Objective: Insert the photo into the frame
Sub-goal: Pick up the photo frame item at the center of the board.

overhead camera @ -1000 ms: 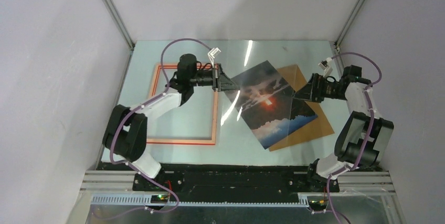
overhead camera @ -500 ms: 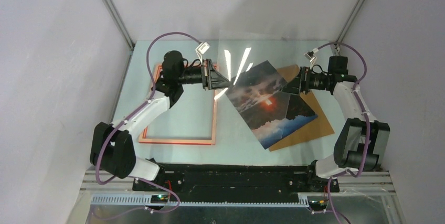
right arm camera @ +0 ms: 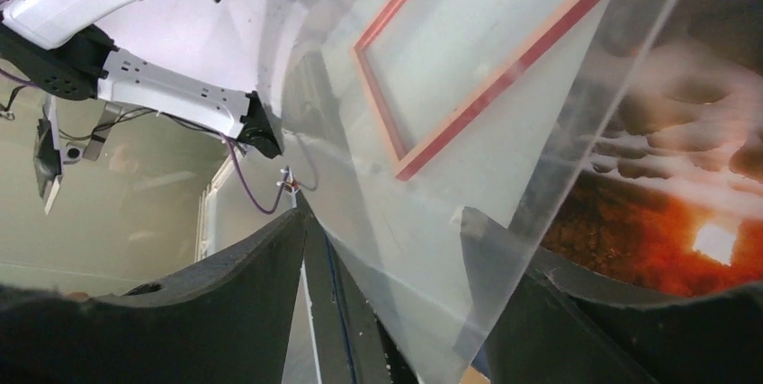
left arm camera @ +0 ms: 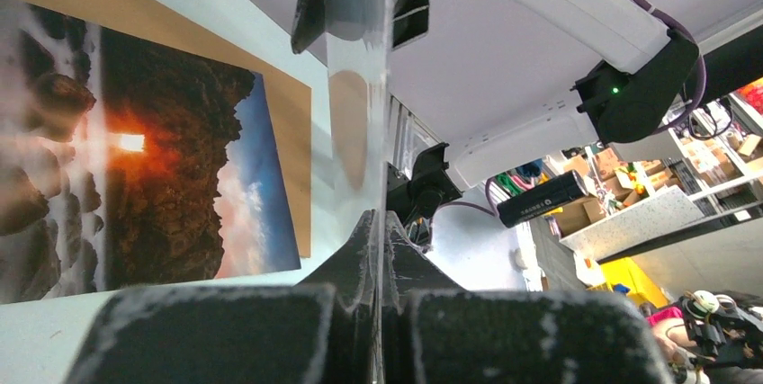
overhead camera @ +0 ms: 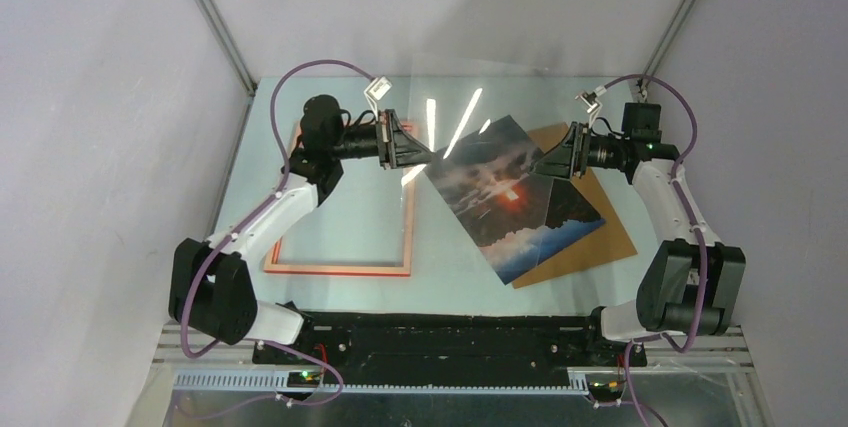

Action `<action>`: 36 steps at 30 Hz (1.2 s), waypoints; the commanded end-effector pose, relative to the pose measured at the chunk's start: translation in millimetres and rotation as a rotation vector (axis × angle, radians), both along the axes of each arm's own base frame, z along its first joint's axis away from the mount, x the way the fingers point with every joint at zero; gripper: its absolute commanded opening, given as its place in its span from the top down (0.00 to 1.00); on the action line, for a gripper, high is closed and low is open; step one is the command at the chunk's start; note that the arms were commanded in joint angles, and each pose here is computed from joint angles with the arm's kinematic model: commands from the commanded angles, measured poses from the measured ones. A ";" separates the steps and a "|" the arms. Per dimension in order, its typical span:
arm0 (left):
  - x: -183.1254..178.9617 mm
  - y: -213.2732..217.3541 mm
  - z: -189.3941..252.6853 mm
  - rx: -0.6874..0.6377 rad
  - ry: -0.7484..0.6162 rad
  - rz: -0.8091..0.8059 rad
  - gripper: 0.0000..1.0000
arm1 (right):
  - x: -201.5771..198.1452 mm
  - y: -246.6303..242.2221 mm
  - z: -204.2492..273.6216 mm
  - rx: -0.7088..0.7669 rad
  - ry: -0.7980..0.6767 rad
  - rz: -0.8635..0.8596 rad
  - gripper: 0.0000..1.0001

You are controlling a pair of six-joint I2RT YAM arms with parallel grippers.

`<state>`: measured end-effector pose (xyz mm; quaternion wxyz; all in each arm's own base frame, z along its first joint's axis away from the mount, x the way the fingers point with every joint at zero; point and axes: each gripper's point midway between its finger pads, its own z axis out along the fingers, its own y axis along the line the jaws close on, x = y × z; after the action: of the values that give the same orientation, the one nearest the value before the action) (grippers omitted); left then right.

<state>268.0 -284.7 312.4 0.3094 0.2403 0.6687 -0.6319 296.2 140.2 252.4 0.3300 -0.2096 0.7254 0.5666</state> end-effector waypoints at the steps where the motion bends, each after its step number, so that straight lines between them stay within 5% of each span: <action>1: 3.2 4.5 18.2 -0.026 -0.065 0.028 1.00 | -15.3 5.4 21.8 0.035 -0.060 0.056 0.32; 20: 52.5 16.7 -5.5 -0.004 -0.002 0.224 1.00 | -29.3 11.7 29.1 0.056 -0.058 0.091 0.52; 36: 77.3 28.3 -29.0 -0.073 0.138 0.415 1.00 | -23.0 12.2 31.5 0.079 -0.032 0.099 0.53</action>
<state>327.0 -263.2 265.9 0.3508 0.0798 0.7231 -0.5896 275.9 149.4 268.5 0.3162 -0.2244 0.7045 0.5944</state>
